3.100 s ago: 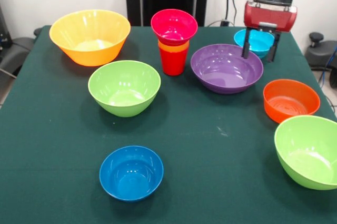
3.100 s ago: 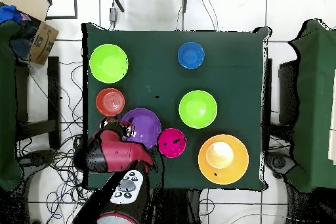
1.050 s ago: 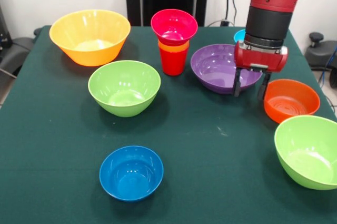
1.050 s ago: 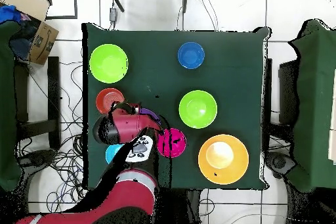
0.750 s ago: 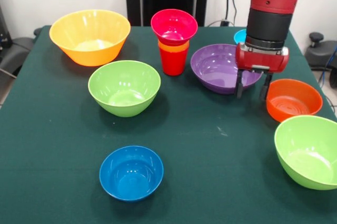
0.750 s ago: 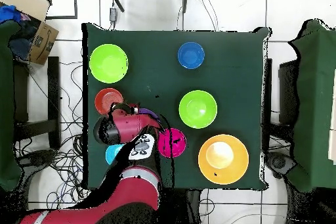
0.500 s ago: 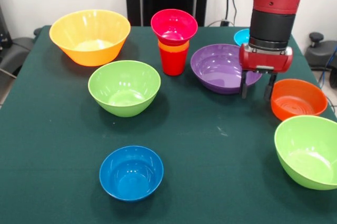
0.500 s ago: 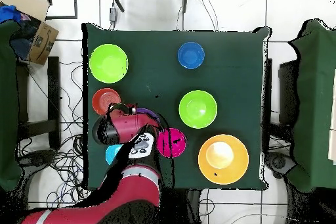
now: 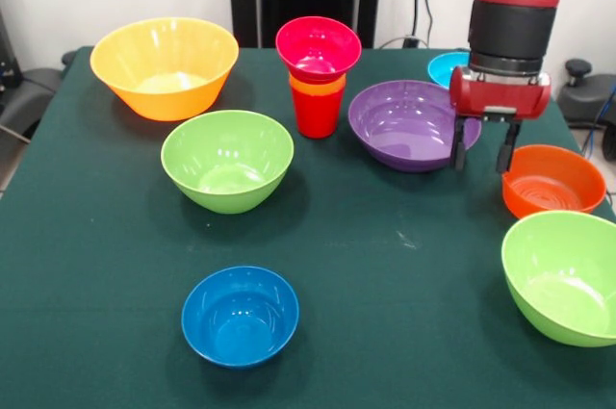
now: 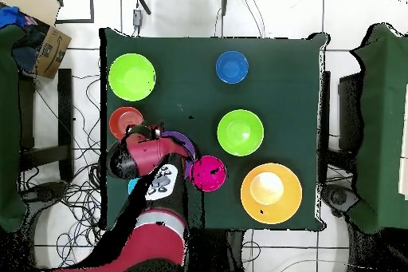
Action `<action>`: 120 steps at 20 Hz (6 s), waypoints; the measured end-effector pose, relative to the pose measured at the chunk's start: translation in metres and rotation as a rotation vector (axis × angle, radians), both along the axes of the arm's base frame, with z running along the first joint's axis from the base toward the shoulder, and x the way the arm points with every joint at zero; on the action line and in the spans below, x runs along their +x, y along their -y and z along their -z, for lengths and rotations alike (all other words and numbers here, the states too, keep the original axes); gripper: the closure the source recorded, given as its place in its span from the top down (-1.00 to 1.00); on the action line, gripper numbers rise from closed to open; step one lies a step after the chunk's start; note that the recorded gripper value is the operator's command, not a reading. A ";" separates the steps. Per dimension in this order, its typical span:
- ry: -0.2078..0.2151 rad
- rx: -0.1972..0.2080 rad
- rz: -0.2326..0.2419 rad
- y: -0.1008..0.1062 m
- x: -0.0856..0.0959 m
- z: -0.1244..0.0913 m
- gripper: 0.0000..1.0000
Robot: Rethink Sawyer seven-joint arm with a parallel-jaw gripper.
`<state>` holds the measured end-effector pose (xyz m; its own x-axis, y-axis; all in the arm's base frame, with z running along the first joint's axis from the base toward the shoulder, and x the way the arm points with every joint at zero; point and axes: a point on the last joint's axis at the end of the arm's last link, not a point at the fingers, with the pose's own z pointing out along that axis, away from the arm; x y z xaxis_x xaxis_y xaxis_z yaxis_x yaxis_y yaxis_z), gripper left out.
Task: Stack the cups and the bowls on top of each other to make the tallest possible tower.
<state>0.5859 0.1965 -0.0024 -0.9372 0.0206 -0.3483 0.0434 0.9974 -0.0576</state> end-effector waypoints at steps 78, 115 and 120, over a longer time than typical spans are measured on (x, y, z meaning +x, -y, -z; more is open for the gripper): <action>-0.001 -0.018 -0.064 -0.018 -0.011 0.001 1.00; -0.007 -0.004 -0.089 -0.032 -0.031 0.040 1.00; 0.011 0.000 -0.084 -0.034 -0.023 0.034 1.00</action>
